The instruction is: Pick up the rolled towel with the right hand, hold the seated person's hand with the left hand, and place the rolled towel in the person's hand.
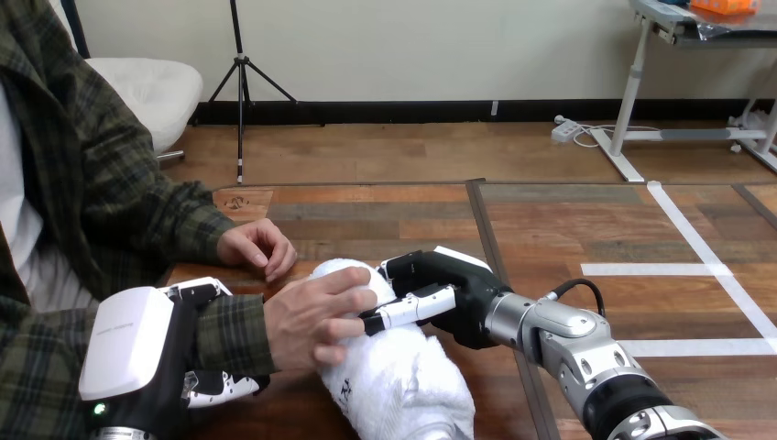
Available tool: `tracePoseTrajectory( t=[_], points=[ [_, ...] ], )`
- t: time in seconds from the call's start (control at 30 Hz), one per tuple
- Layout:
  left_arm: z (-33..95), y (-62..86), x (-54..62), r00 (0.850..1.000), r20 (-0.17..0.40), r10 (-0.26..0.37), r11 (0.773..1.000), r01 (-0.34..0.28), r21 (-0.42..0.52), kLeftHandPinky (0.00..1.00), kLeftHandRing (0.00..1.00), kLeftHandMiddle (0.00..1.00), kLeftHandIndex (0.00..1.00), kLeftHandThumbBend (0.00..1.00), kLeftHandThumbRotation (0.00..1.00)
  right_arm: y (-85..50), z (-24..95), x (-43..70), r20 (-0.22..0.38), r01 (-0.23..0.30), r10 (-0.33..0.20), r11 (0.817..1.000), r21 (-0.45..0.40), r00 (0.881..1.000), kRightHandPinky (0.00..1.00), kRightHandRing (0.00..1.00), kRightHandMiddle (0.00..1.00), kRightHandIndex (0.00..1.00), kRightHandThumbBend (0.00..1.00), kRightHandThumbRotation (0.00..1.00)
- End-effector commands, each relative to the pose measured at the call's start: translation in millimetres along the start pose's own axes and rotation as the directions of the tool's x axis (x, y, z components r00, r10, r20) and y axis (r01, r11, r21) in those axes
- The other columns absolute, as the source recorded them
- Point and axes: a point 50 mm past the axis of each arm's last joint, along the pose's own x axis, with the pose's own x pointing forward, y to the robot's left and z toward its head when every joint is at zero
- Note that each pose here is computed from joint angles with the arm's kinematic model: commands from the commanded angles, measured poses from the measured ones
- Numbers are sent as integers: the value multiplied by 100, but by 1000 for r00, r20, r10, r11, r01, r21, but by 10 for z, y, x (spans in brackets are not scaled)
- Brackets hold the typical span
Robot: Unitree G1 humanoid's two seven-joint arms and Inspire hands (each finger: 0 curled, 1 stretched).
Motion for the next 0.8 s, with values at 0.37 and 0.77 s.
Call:
tracePoseTrajectory(
  t=[0.37, 0.77],
  points=[
    [350, 145, 332, 976, 112, 187, 975, -171, -140, 30, 35, 40, 41, 97, 0, 394, 1383, 278, 325, -76, 173, 954, -291, 930, 9, 13, 20, 30, 79, 0],
    [343, 149, 327, 977, 102, 186, 974, -170, -148, 29, 34, 40, 41, 97, 0, 396, 1393, 281, 324, -63, 165, 951, -302, 931, 9, 13, 20, 29, 79, 0]
  ],
)
